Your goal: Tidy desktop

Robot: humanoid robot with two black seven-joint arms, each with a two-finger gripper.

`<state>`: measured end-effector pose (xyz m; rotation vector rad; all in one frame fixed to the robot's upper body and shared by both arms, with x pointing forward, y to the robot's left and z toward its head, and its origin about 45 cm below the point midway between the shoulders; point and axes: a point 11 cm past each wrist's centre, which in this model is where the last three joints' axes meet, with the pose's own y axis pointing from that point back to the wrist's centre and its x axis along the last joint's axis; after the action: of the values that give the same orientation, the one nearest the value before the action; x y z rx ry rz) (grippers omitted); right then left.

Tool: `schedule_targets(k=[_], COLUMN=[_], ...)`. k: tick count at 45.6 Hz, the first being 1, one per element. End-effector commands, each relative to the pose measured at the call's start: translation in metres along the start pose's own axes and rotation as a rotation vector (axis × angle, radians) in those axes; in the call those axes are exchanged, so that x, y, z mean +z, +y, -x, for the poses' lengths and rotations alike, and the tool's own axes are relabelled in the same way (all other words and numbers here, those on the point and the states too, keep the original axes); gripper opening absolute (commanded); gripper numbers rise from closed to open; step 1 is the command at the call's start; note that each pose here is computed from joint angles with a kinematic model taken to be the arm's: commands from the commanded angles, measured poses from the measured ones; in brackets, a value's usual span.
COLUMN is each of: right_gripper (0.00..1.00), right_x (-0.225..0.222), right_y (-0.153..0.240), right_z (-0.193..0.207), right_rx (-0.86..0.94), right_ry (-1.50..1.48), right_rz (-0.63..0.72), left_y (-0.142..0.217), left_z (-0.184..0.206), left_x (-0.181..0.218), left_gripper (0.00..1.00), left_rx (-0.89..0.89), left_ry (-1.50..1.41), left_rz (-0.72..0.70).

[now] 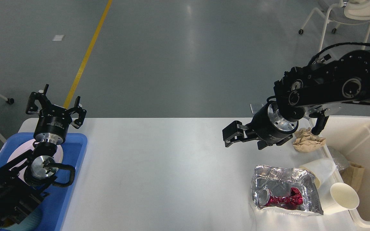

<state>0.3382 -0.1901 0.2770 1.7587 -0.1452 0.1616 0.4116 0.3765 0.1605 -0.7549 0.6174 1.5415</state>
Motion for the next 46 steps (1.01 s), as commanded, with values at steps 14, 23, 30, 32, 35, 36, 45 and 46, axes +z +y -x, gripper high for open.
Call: schedule_targets(k=[14,23,30,32,35,36,45,46], right_gripper=[1.0,1.0,1.0,1.0,1.0,1.0,1.0,1.0], right_x=[0.166,0.201,0.221,0.223,0.224,0.225,0.233,0.234], right_y=[-0.056,-0.056,-0.058,-0.059,-0.061,-0.062,-0.079,-0.082], right_z=[0.075,0.085,0.094,0.095,0.098,0.099,0.098,0.096], right_rx=[-0.041,0.044,0.085,0.092,0.087,0.086,0.121,0.128], right_ry=[-0.425,-0.461,-0.382,-0.368,-0.368,-0.369,-0.349,-0.345], right_rz=[0.167,0.244,0.306,0.313,0.315,0.315,0.339,0.342], left_y=[0.0,0.0,0.0,0.0,0.0,0.0,0.0,0.0], left_z=[0.0,0.001,0.0,0.0,0.0,0.0,0.0,0.0], left_x=[0.0,0.0,0.0,0.0,0.0,0.0,0.0,0.0], left_gripper=[0.97,0.97,0.97,0.97,0.97,0.97,0.97,0.97], left_rx=[0.0,-0.001,0.0,0.0,0.0,0.0,0.0,0.0], left_ry=[0.0,0.0,0.0,0.0,0.0,0.0,0.0,0.0], left_rz=[0.0,0.001,0.0,0.0,0.0,0.0,0.0,0.0])
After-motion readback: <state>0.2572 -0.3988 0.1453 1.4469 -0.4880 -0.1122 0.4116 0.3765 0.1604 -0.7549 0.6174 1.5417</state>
